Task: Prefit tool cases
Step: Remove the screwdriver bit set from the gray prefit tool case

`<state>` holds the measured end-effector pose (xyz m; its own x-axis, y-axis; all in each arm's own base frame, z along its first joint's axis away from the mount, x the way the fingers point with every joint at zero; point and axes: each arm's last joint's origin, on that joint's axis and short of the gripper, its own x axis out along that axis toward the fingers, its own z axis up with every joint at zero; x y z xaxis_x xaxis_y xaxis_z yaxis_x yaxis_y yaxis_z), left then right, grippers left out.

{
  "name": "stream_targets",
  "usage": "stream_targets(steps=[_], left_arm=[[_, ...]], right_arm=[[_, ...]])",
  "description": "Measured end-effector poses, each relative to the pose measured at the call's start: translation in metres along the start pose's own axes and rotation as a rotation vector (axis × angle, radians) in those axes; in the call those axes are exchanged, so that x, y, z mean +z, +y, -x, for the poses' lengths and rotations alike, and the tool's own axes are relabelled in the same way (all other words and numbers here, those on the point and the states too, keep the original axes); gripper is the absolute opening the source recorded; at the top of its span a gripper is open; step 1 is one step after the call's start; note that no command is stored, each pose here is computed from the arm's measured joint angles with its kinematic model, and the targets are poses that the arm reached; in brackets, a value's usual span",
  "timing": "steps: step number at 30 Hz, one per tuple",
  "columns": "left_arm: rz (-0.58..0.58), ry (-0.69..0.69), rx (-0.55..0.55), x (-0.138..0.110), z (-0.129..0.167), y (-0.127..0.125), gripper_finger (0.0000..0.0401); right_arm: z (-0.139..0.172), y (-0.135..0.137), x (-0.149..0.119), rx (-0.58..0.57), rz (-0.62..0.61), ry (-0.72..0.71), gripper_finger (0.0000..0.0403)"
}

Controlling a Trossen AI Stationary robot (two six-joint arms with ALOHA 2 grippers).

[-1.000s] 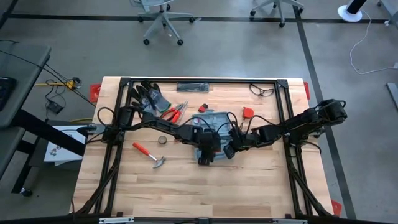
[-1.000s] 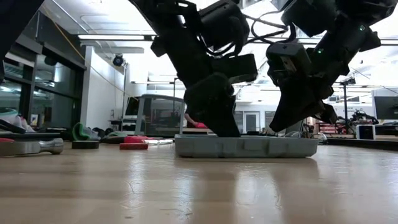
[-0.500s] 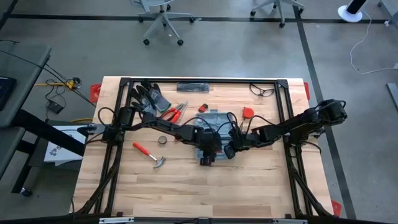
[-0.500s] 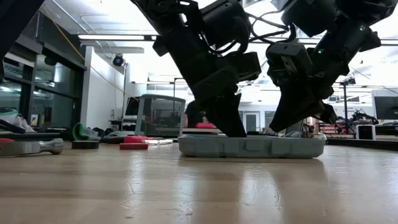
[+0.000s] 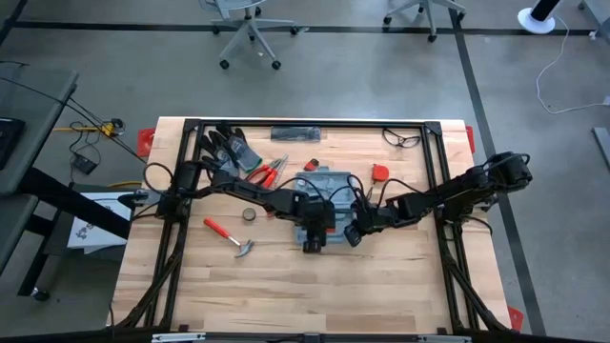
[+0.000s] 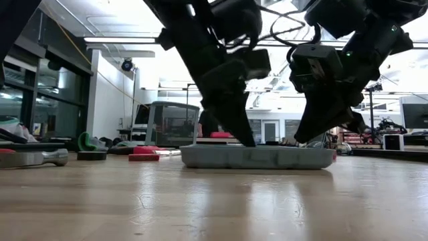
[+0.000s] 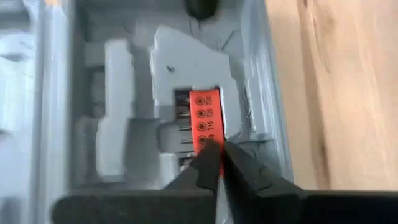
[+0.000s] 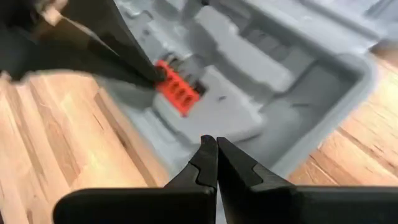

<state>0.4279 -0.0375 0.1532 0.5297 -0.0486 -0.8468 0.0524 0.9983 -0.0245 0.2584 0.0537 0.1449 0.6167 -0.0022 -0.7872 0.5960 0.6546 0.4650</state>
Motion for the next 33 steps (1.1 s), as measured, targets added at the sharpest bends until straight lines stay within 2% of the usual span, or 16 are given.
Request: stream_targets(steps=[4, 9, 11, 14, 18, 23, 26, 33], left_arm=[[0.006, -0.039, 0.020, 0.007, 0.012, 0.003, 0.0005], [-0.004, -0.054, 0.042, 0.008, 0.014, 0.004, 0.0004], [-0.011, -0.049, 0.041, 0.008, 0.013, 0.004, 0.0002], [0.024, 0.016, 0.033, 0.001, 0.012, 0.006, 0.0009], [0.159, 0.113, 0.000, -0.006, 0.023, 0.012, 0.0038], [0.164, 0.047, -0.005, 0.002, 0.031, 0.007, 0.0081], [0.183, 0.057, -0.003, 0.000, 0.030, 0.004, 0.0111], [0.320, 0.110, 0.014, -0.024, 0.022, 0.003, 0.0180]], right_arm=[[0.000, 0.001, 0.000, 0.007, -0.001, -0.004, 0.0000], [0.000, 0.004, -0.001, 0.031, 0.018, -0.012, 0.0000], [0.001, 0.008, 0.000, 0.065, 0.065, -0.030, 0.0001], [0.002, 0.015, 0.001, 0.117, 0.209, -0.068, 0.0014], [0.003, 0.016, 0.006, 0.100, 0.365, -0.084, 0.0047], [0.001, 0.010, 0.020, 0.092, 0.457, -0.112, 0.0092], [0.001, 0.006, 0.026, 0.083, 0.490, -0.104, 0.0112], [0.000, 0.011, 0.032, 0.080, 0.629, -0.117, 0.0126]])
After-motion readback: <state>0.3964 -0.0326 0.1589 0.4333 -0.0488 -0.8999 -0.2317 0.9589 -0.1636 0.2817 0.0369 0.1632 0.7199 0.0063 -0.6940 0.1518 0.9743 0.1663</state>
